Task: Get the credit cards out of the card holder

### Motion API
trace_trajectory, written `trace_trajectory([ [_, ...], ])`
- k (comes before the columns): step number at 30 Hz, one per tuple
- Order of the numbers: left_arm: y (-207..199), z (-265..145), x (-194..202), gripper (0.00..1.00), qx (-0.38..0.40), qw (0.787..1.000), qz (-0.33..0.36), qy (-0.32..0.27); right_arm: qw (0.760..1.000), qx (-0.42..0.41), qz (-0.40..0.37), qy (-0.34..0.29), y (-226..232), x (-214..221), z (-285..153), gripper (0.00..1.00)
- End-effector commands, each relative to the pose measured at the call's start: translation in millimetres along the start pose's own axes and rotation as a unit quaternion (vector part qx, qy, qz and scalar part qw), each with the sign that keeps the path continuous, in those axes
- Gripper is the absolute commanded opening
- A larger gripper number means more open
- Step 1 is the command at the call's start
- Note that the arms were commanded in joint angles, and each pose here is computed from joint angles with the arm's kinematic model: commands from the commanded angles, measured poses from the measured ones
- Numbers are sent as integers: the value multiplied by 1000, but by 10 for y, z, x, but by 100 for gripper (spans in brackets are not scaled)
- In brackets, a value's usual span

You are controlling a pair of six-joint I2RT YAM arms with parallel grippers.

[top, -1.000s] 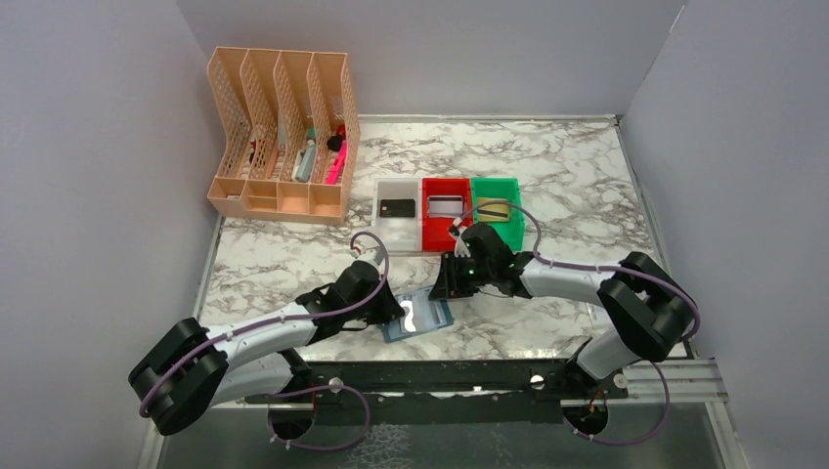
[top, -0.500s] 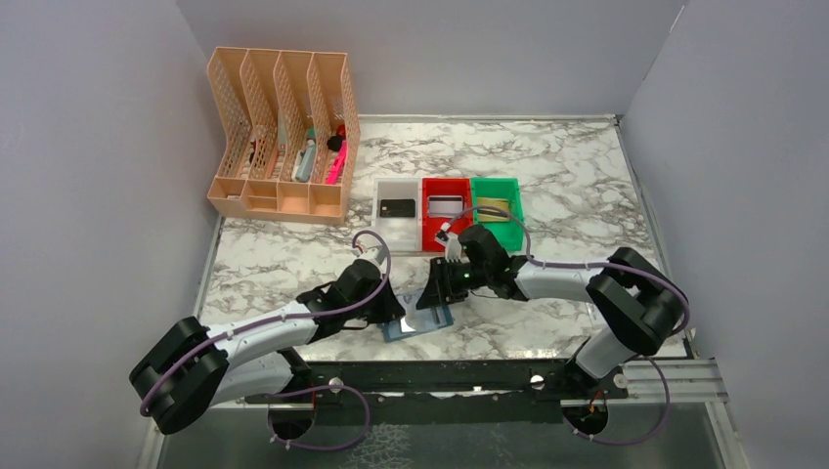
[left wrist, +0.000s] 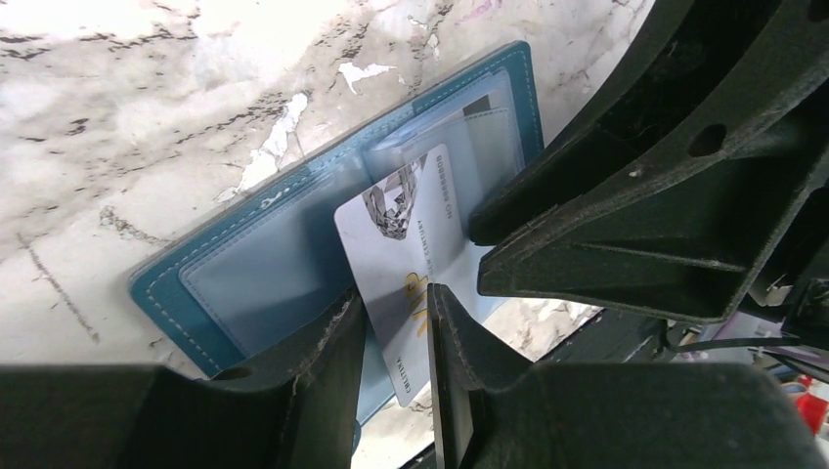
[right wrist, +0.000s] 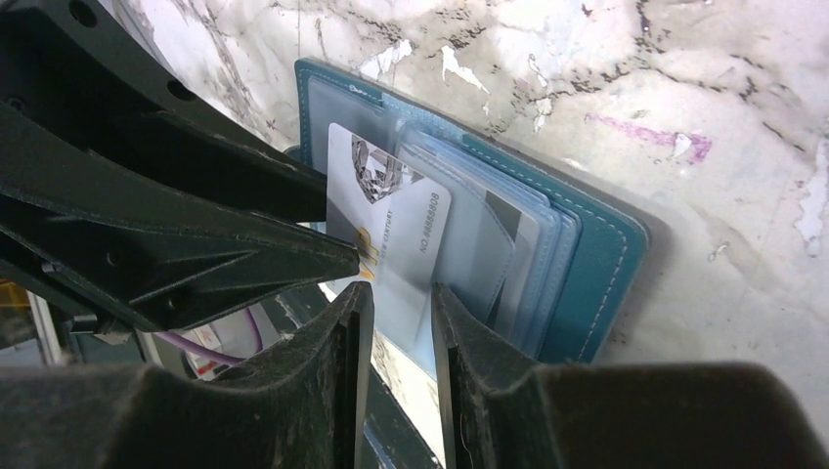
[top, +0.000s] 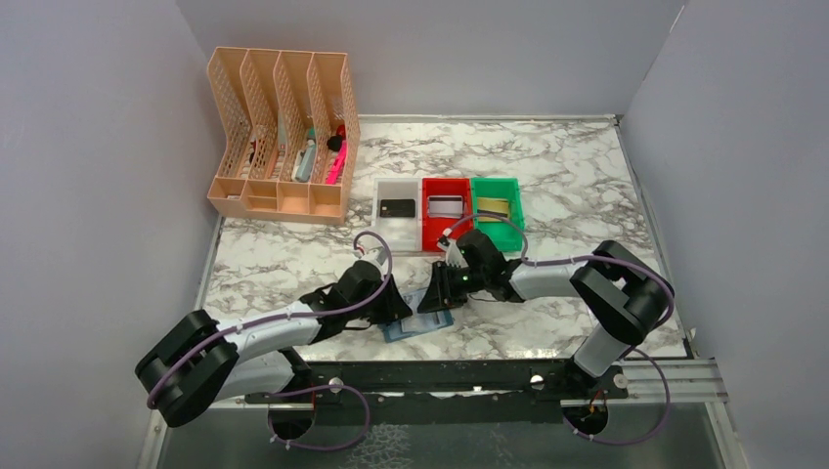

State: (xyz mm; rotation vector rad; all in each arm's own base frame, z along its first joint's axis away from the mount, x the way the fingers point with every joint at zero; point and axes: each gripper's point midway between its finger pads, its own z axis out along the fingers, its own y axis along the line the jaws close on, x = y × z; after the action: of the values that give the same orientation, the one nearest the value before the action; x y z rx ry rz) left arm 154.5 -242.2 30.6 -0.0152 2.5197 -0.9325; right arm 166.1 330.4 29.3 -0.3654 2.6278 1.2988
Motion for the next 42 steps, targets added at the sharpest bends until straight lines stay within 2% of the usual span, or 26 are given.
trace_trajectory([
  [1, 49, 36, 116, 33, 11, 1000, -24, 15, 995, 92, 42, 12, -504, 274, 13, 34],
  [8, 1, 2, 65, 25, 23, 999, -30, 0, 995, 91, 47, 12, -506, 273, 35, 34],
  [15, 176, -98, -70, 10, -42, 999, -7, -26, 996, 75, 40, -15, -363, 153, -35, 34],
  [24, 53, -126, -144, 4, -24, 999, 7, -32, 997, 65, 26, -24, -267, 82, -69, 35],
  [31, -11, -107, -135, 5, -7, 1000, 11, -27, 998, 58, 21, -26, -207, 46, -84, 36],
  [36, -136, -63, -117, 11, 22, 1000, 12, -13, 997, 59, 36, -20, -257, 73, -19, 34],
  [42, -196, -20, -105, 14, 30, 999, 17, 1, 996, 79, 42, -25, -351, 85, -23, 32],
])
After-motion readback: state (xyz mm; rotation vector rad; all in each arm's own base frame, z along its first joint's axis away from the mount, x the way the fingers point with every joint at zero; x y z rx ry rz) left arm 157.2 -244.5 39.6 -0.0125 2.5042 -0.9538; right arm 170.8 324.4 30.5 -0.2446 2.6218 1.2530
